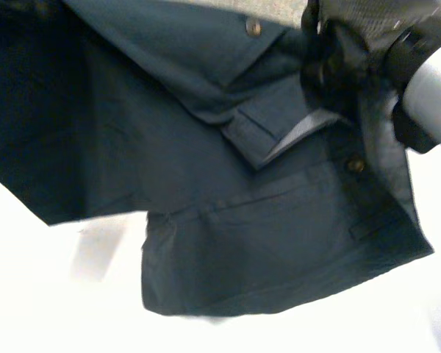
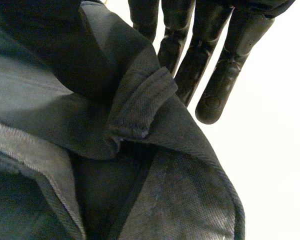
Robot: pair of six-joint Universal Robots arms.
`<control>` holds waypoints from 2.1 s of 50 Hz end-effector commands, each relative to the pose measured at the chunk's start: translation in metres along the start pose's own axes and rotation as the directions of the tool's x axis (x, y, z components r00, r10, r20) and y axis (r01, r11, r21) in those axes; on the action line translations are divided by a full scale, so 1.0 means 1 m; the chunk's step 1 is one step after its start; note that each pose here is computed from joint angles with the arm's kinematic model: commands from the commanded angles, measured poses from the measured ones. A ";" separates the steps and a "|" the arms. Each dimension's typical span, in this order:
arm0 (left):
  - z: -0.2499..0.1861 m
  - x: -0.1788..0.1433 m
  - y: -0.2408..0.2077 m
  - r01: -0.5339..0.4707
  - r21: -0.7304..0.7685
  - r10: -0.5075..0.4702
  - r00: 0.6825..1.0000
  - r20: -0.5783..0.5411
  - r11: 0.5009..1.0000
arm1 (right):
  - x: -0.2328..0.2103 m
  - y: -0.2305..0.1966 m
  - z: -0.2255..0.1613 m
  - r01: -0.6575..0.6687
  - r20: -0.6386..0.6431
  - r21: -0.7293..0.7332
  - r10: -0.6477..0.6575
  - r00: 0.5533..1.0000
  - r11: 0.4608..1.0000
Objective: Fold the shorts.
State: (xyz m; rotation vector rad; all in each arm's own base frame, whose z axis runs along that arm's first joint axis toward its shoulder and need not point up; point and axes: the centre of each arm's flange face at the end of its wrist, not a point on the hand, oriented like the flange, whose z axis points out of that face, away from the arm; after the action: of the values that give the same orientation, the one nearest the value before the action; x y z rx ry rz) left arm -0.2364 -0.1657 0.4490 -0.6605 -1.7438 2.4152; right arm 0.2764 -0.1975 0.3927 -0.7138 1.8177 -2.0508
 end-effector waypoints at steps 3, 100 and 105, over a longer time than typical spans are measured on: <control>0.098 0.043 0.105 -0.051 -0.164 0.044 0.998 -0.048 0.985 | 0.018 0.089 0.075 -0.216 -0.034 -0.162 0.214 0.976 0.963; -0.057 0.122 0.272 0.125 -0.745 -0.278 0.957 -0.084 0.655 | 0.074 0.297 0.077 0.398 0.387 -0.351 -0.255 0.886 0.848; -0.048 0.127 0.283 0.102 -0.750 -0.259 0.961 -0.094 0.654 | 0.074 0.298 0.078 0.391 0.386 -0.357 -0.247 0.889 0.848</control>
State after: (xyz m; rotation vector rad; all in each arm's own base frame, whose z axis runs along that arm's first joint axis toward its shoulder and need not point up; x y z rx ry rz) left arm -0.2749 -0.1665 0.1487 -0.6779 -2.5159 1.3512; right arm 0.2291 -0.3440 0.1199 -1.4905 2.0581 -1.5824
